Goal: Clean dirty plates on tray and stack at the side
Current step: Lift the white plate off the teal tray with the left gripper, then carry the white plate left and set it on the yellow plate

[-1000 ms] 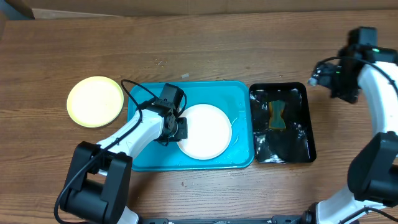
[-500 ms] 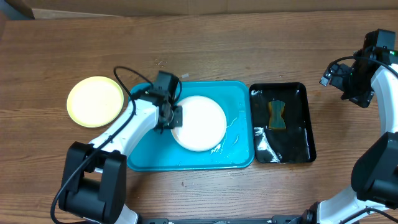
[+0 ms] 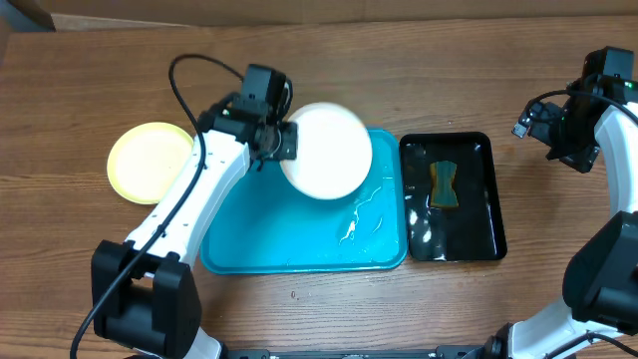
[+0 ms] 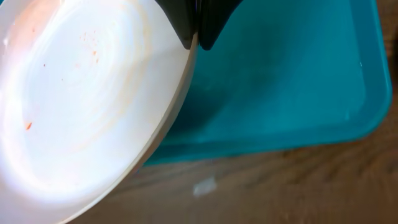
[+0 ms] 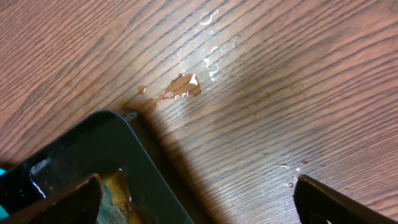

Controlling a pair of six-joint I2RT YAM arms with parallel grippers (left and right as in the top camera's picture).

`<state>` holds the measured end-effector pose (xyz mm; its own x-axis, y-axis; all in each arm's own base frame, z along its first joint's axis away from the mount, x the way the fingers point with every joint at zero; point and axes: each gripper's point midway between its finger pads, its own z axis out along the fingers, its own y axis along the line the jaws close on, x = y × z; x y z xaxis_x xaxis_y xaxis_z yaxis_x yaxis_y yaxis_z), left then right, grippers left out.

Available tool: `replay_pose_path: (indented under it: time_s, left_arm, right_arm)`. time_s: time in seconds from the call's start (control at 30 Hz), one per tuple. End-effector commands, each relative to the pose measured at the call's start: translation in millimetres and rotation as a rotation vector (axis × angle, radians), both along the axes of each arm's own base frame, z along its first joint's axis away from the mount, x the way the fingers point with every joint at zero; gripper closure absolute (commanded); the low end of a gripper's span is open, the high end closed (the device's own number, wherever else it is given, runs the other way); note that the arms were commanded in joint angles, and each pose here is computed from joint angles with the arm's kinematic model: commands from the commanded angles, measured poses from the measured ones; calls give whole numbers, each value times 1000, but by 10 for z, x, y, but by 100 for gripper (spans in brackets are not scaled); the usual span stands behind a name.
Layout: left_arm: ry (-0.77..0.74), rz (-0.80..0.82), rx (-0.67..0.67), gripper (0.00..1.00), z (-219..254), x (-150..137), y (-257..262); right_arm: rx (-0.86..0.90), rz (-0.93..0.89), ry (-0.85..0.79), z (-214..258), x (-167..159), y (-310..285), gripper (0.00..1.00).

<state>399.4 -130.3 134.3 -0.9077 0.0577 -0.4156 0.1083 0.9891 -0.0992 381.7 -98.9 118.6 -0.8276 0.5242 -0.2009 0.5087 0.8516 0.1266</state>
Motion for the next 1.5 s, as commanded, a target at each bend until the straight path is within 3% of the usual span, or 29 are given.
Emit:
replay_pose_path:
  time_s: [0.0,0.27,0.43,0.6,0.8,1.1,1.3,1.47]
  left_arm:
    - [-63,-80,-38,96,263,89,-281]
    - [-216,-224,12,96,548,-12,-1044]
    - [-426,-214,248,96,783,-155,-1362]
    - [-685,-157,502,96,1221,-488,-1585]
    - [-910,-126,623,96,1679,-925,-1887]
    - [-849,-223,462,96,1503,-944,-2144]
    - [-609,-355,201,96,1082,-836,-2280]
    - [-362,-294,-69,96,959,-510,-1924]
  right_arm:
    - [-2,-4,-29,76,62,-14,0]
    - [-2,-4,-29,76,62,-14,0]
    - [-3,-4,-29,76,62,-15,0]
    - [-3,-4,-29,76,62,-15,0]
    - [-2,-4,-29,76,62,-14,0]
    - [-3,-4,-29,76,62,-15,0]
    - [-3,-4,-29,76,62,-15,0]
    - [-2,-4,-29,76,62,-14,0]
